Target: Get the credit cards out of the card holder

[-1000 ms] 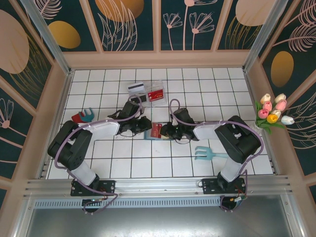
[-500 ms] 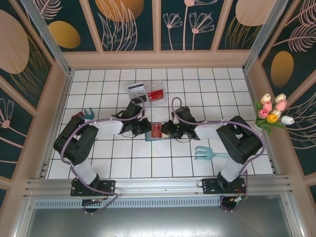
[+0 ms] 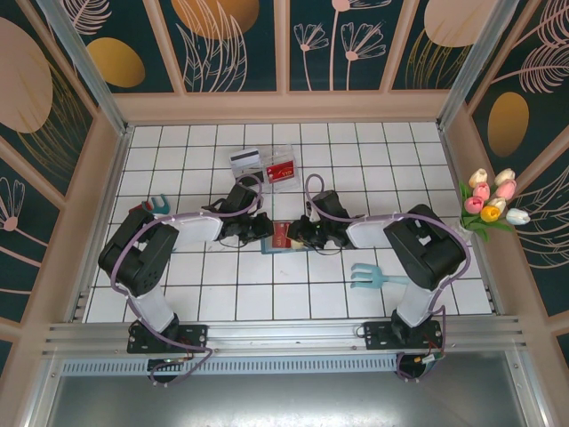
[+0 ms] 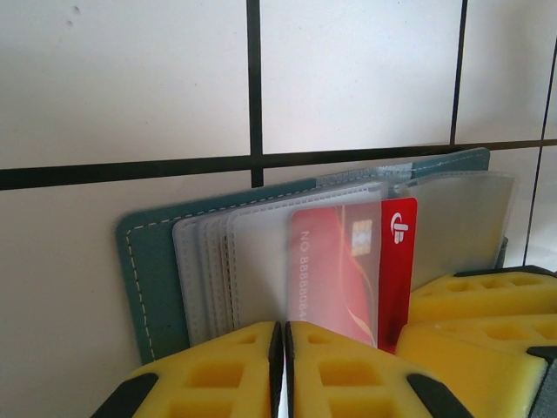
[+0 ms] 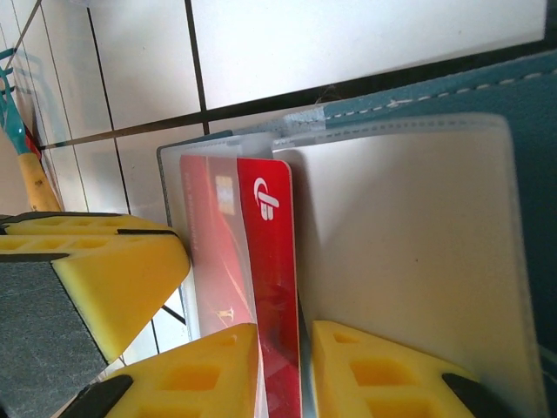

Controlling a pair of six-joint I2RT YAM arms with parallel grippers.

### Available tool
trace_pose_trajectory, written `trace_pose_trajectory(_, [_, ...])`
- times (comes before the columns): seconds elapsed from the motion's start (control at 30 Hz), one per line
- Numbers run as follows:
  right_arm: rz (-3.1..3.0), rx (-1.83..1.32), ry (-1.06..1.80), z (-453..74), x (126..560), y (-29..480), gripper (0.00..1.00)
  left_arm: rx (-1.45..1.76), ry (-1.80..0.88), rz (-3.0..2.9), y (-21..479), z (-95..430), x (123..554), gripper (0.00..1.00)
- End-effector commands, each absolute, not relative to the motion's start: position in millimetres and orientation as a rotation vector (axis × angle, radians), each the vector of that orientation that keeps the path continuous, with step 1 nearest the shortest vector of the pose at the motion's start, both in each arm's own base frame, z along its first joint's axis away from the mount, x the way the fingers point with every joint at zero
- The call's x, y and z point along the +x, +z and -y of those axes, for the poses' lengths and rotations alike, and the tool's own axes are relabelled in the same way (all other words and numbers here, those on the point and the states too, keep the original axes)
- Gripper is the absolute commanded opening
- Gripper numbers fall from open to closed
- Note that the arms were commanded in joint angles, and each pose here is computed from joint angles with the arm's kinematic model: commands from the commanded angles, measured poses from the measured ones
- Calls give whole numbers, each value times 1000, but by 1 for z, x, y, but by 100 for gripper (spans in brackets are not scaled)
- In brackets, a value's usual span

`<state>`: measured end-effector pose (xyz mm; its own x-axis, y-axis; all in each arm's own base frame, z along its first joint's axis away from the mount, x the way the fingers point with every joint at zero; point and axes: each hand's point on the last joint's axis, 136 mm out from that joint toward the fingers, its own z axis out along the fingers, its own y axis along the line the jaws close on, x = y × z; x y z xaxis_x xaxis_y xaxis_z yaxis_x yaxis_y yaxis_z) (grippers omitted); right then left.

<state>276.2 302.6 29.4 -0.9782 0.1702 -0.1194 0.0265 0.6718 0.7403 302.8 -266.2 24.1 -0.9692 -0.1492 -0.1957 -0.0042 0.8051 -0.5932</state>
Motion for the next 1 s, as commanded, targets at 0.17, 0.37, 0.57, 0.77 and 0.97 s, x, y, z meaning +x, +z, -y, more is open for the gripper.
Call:
trace_pose_trajectory(0.17, [-2740,127,1185,-310,276,22,18,-145,-729,-2879,-10,244,288,15])
trace_pose_trajectory(0.37, [-2756,158,1077,-298,278,19,10,-131,-635,-2898,-14,235,288,16])
trace_pose_trajectory(0.57, [-2766,174,983,-278,273,20,4,-124,-619,-2901,-16,232,287,17])
trace_pose_trajectory(0.77, [-2723,200,985,-261,271,28,4,-117,-632,-2888,-13,234,288,17])
trace_pose_trajectory(0.97, [-2609,206,1091,-262,275,51,0,-109,-695,-2856,0,244,297,18])
